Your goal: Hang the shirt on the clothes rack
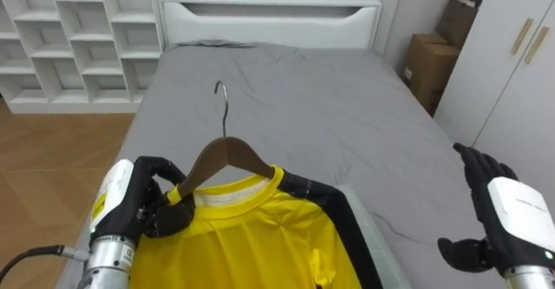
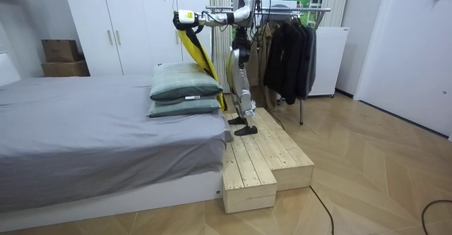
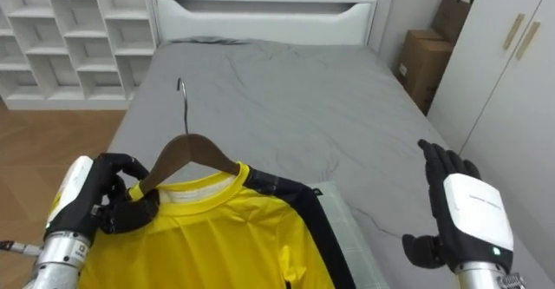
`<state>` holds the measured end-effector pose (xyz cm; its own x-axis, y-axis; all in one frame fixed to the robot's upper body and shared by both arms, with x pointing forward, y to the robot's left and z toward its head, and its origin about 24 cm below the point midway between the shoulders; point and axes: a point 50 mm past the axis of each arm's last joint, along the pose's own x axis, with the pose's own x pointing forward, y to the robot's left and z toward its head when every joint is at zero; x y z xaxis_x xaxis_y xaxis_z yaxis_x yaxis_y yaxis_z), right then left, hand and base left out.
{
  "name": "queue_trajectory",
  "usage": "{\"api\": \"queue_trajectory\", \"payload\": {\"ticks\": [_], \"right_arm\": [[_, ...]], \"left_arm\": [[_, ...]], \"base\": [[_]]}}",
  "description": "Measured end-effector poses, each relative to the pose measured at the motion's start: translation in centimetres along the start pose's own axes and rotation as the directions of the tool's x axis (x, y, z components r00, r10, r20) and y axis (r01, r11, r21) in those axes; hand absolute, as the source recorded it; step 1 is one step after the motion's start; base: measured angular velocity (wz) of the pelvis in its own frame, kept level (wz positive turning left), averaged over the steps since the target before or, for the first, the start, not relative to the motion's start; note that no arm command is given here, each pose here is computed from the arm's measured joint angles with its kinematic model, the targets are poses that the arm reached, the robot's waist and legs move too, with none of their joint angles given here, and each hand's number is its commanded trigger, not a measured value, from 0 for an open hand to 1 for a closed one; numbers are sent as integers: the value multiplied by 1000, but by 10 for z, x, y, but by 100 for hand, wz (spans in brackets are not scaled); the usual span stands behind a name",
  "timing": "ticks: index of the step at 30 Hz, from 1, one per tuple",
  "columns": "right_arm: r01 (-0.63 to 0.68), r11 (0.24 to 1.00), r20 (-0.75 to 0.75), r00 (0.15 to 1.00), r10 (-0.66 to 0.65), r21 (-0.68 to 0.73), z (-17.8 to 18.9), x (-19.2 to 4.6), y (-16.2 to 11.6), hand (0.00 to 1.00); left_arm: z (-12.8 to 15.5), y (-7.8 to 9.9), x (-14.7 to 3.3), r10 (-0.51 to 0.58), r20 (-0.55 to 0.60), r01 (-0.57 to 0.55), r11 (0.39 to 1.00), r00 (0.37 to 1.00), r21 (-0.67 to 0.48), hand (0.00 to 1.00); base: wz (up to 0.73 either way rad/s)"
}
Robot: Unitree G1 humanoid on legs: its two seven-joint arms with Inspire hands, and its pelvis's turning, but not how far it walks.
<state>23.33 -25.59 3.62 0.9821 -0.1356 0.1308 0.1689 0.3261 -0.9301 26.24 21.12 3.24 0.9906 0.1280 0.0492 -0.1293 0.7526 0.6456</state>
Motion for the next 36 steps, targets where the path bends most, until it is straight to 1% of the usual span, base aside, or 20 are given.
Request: {"api": "queue_trajectory", "payload": {"ticks": [4, 11, 20, 27, 31, 36], "right_arm": [[16, 1000, 63, 998, -15, -7, 12, 6, -6, 0], [-10, 1000, 93, 996, 10, -6, 18, 12, -7, 0], [-91, 996, 161, 983, 91, -5, 33, 14, 3, 0], [-101, 995, 184, 978, 101, -12, 36, 14, 4, 0], [-112, 994, 193, 975, 112, -10, 39, 13, 6, 0], [-130, 991, 223, 966, 129, -9, 46, 12, 10, 0]], "left_arm": [[9, 2, 1, 5, 41, -5, 1000, 999, -10, 100], [15, 2, 1, -16, 73, 17, 1000, 997, -12, 100], [17, 1, 1, -26, 90, 25, 1000, 996, 5, 100], [35, 4, 1, -9, 186, 2, 999, 983, 40, 100], [52, 3, -1, -23, 258, 16, 999, 966, 29, 100], [64, 2, -4, -25, 314, 21, 1000, 949, 18, 100]], "base": [[0], [0], [0], [7], [3], [4]]}}
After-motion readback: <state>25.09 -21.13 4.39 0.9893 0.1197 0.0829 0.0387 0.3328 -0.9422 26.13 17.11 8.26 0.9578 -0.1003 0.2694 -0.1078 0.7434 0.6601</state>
